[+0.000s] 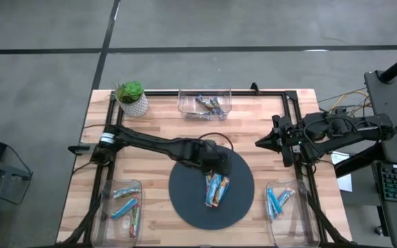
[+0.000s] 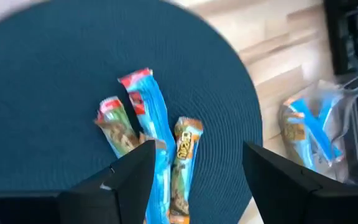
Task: Pick and place Granola Bars by type
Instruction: Put the yellow granola bar into the bottom right transparent bin
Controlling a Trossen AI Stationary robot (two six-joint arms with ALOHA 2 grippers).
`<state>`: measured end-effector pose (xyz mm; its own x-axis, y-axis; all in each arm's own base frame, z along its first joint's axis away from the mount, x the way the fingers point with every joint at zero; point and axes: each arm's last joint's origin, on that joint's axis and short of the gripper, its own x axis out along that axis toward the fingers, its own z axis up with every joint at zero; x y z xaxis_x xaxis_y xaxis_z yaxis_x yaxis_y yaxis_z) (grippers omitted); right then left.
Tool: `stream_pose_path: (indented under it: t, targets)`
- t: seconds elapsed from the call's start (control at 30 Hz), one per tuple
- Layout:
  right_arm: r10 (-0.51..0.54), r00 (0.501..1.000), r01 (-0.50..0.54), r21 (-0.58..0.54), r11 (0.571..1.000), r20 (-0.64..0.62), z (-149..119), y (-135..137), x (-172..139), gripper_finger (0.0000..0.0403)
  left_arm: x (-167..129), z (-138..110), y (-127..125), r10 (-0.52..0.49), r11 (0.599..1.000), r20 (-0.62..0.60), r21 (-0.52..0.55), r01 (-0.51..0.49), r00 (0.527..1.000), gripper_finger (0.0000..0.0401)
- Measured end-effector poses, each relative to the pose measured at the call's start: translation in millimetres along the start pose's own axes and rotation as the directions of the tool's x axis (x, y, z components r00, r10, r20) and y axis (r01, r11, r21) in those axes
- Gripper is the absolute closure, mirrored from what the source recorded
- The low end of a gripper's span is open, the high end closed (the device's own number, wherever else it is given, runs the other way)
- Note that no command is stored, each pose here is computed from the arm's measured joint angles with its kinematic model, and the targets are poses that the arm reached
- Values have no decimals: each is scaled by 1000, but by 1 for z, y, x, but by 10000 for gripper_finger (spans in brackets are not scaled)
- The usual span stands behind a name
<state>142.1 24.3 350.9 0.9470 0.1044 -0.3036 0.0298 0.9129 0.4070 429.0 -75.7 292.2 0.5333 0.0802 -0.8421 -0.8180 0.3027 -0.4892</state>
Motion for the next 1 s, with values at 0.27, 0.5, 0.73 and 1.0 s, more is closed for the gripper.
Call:
stream_pose_path:
  t: [0.27, 0.5, 0.73, 1.0]
  targets:
    - [-20, 999, 20, 3, 1000, -39, -4, -2, 0, 390, 34, -14, 9, 106, 989, -146, -87, -119, 984, 179]
    - [-27, 998, 27, -1, 1000, -51, -5, -2, 0, 390, 40, -16, 15, 160, 959, -168, -206, -194, 973, 179]
    - [-50, 994, 50, -3, 999, -97, -9, -5, 0, 390, 41, -12, 21, 209, 941, -155, -238, -242, 966, 179]
    - [-58, 994, 57, -7, 998, -96, -9, -5, 0, 390, 60, -6, 43, 300, 908, -133, -263, -326, 944, 179]
